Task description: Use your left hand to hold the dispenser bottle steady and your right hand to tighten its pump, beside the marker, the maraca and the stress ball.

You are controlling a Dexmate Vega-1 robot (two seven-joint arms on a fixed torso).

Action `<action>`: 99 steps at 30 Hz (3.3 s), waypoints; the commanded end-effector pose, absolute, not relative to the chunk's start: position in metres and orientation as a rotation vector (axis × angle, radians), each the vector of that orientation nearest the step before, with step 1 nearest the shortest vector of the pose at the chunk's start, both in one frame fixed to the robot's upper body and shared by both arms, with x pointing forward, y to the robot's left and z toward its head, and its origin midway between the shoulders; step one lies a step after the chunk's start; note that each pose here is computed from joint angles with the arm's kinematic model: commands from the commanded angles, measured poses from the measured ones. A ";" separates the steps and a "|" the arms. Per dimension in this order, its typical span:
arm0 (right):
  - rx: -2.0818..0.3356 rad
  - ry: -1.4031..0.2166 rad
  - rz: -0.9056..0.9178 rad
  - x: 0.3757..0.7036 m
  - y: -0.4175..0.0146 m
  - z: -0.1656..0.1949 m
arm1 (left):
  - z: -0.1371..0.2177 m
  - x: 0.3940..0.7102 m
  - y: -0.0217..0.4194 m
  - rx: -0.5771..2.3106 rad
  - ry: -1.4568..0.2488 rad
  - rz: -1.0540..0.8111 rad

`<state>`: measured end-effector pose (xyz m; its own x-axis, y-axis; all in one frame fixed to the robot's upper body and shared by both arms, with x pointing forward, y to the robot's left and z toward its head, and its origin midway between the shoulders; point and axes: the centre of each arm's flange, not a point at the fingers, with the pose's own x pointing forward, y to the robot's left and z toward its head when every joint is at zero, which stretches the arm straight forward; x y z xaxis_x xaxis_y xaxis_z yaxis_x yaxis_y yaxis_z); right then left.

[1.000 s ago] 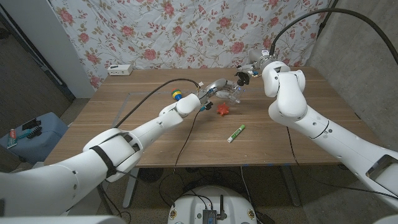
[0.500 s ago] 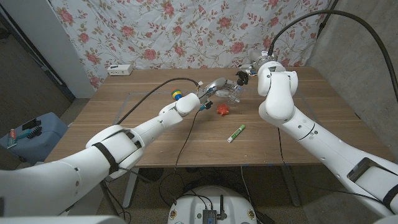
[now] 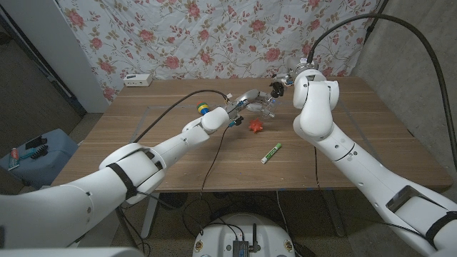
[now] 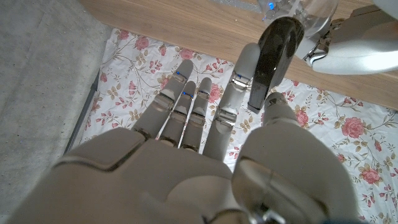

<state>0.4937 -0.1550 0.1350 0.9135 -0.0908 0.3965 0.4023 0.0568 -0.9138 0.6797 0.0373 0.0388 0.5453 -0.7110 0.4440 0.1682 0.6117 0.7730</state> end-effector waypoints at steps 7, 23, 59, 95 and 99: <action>-1.471 -0.266 -0.360 0.492 -0.156 0.137 | 0.036 0.680 0.038 0.735 -0.839 -0.581; -1.567 -0.252 -0.345 0.490 -0.161 0.140 | 0.037 0.677 0.038 0.736 -0.844 -0.579; -1.650 -0.381 -0.140 0.465 -0.208 0.161 | 0.042 0.671 0.041 0.753 -0.829 -0.579; -1.839 -0.680 -0.132 0.479 -0.228 0.164 | 0.046 0.684 0.037 0.711 -0.756 -0.634; -1.836 -0.721 -0.145 0.482 -0.232 0.164 | 0.049 0.685 0.036 0.711 -0.764 -0.639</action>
<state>0.4750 -0.2252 0.1632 0.8579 0.3332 0.3911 0.4713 -0.2074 -0.8573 0.6813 0.0382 0.0442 0.5705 -0.7224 0.3907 0.2364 0.6000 0.7643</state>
